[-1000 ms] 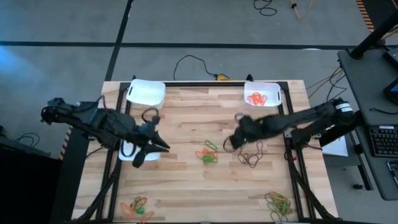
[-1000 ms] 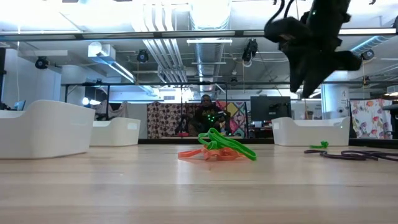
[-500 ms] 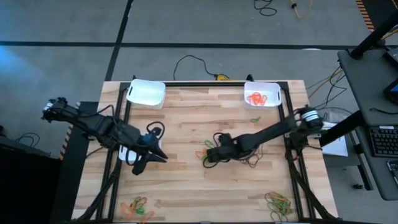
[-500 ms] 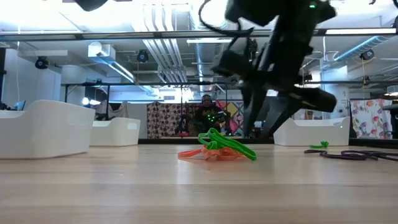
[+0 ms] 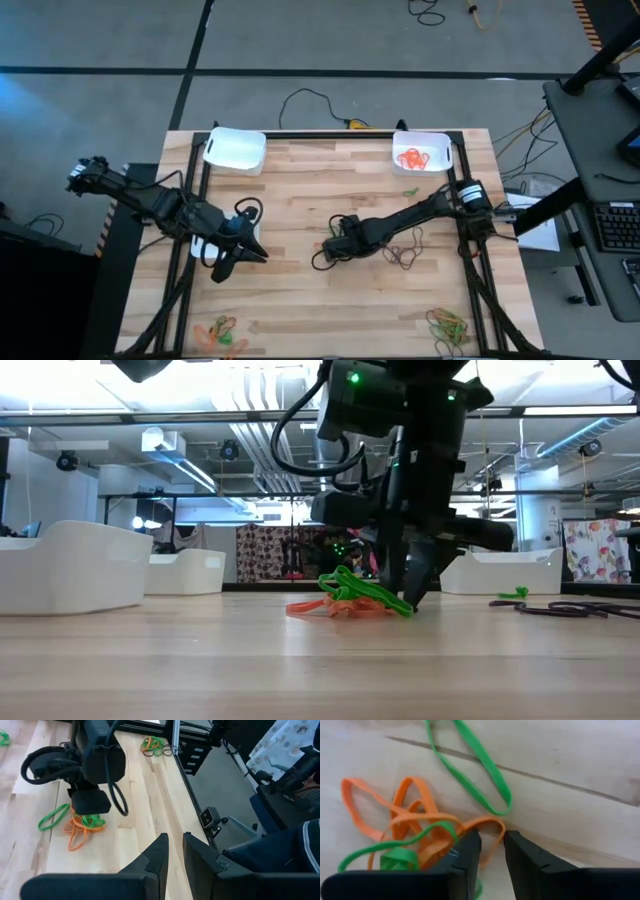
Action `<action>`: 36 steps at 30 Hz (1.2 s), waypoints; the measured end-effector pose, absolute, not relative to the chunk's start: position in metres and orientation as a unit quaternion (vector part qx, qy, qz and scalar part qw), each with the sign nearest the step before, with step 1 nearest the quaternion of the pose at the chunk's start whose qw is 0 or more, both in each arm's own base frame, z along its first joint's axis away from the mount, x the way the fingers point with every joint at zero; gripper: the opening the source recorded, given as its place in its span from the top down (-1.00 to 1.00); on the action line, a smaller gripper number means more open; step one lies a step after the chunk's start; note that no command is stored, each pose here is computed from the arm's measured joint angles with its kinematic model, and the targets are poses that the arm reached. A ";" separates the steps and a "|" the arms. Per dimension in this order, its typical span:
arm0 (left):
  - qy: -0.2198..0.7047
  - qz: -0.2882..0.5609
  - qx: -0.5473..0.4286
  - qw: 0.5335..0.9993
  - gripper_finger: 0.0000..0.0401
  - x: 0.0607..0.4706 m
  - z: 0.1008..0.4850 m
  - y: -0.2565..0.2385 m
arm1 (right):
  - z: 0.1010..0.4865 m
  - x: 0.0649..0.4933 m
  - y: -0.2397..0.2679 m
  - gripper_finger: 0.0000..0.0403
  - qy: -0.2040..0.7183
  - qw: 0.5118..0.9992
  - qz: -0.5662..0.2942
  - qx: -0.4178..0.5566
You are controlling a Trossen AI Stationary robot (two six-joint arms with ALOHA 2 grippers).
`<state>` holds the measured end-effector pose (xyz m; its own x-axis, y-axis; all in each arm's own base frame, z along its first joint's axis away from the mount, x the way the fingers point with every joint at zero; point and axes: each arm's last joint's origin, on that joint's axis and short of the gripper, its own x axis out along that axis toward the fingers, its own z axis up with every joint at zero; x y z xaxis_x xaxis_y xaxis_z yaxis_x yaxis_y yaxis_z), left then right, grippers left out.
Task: Sort rubber bands into baskets
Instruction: Put the orange rubber band into the top right white bin
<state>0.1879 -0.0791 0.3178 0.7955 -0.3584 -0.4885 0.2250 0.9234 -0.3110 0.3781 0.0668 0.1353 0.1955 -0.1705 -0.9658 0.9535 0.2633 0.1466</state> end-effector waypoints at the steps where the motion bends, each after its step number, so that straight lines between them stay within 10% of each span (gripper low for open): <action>1: 0.279 -0.155 -0.119 0.940 0.79 0.188 0.318 -0.079 | 0.134 0.378 0.066 0.63 0.462 0.645 -0.436 0.424; 14: 0.245 -0.172 -0.126 0.946 0.79 0.171 0.331 -0.076 | 0.140 0.375 0.059 0.95 0.472 0.640 -0.446 0.411; 36: 0.169 -0.089 -0.126 0.973 0.79 0.148 0.349 -0.059 | 0.282 0.258 -0.101 0.96 0.470 0.618 -0.578 0.250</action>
<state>0.1476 -0.0588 0.3494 0.9272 -0.2160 -0.3061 0.1308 0.9522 -0.2759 0.2580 -0.1014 0.2816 -0.1112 -0.4790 -0.8708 0.9501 0.2057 -0.2345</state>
